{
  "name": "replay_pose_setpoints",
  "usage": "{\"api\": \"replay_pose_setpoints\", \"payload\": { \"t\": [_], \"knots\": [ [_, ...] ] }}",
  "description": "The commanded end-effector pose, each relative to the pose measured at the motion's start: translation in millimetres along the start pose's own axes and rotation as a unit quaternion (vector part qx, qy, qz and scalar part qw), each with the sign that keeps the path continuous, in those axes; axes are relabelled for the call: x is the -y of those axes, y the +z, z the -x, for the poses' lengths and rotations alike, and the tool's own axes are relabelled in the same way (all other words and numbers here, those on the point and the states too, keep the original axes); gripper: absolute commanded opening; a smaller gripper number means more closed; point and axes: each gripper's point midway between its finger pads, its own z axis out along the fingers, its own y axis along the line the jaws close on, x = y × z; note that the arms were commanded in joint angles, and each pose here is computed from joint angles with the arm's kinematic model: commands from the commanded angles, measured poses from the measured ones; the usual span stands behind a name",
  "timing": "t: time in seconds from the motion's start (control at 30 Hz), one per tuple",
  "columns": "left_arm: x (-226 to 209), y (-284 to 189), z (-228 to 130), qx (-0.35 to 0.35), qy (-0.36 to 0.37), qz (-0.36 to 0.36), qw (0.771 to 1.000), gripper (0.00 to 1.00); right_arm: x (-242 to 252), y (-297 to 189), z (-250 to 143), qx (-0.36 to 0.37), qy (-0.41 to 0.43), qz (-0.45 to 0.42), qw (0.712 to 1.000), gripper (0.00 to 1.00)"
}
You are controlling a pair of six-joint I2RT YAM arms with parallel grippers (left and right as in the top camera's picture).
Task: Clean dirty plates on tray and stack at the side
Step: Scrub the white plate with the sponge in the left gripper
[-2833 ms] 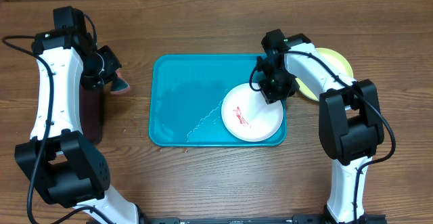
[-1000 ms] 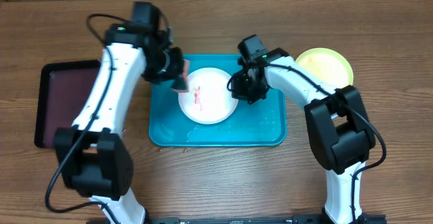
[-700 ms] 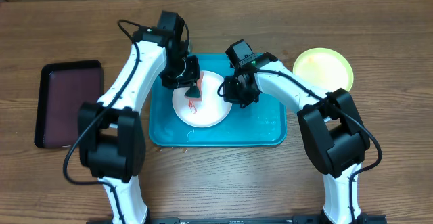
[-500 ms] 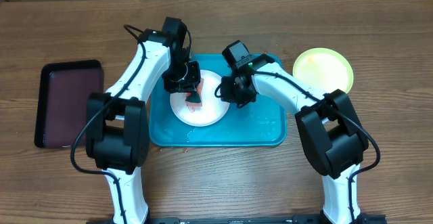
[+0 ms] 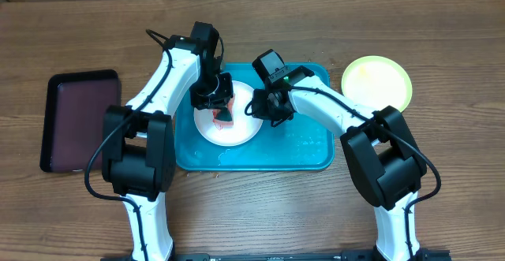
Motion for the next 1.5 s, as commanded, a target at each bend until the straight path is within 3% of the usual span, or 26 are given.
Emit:
{"api": "replay_pose_setpoints", "payload": {
  "t": [0.0,0.27,0.5,0.6,0.7,0.83,1.0,1.1,1.2,1.33,1.47],
  "knots": [
    [-3.6,8.5,-3.1,-0.006,-0.007,0.023,1.0,0.04,15.9,9.1,-3.0,0.002,0.013,-0.033,0.999,0.04],
    [-10.3,31.1,-6.7,-0.026,-0.005,0.046,0.999,0.04,16.5,9.0,-3.7,0.001,0.013,-0.034,0.999,0.04],
    [-61.7,33.2,2.8,-0.001,-0.002,0.188,0.982,0.04,17.0,9.0,-4.3,0.0,0.013,-0.035,0.999,0.04],
    [-97.1,14.8,9.8,0.022,0.003,0.289,0.957,0.04,17.1,9.0,-4.2,0.0,0.013,-0.036,0.999,0.04],
    [-107.0,8.9,12.5,0.029,0.001,0.313,0.949,0.04,18.7,8.9,-3.2,0.003,0.013,-0.04,0.999,0.04],
    [-95.2,16.9,11.5,0.021,-0.005,0.271,0.962,0.04,18.6,8.9,-3.2,0.003,0.013,-0.04,0.999,0.04],
    [-29.7,41.2,3.0,-0.017,0.002,0.082,0.996,0.04,18.4,8.9,-3.0,0.003,0.013,-0.04,0.999,0.04],
    [11.3,45.3,-4.9,-0.039,0.014,-0.017,0.999,0.04,18.1,9.0,-2.6,0.004,0.013,-0.039,0.999,0.04],
    [28.9,47.9,-11.5,-0.045,0.03,-0.035,0.998,0.04,18.0,9.0,-2.4,0.004,0.013,-0.038,0.999,0.04],
    [42.8,51.8,-25.4,-0.056,0.113,-0.033,0.991,0.04,17.9,9.0,-2.3,0.005,0.013,-0.038,0.999,0.04],
    [35.5,52.2,-42.2,-0.084,0.152,-0.003,0.985,0.04,17.9,8.9,-2.4,0.004,0.013,-0.038,0.999,0.04]
  ]
}}
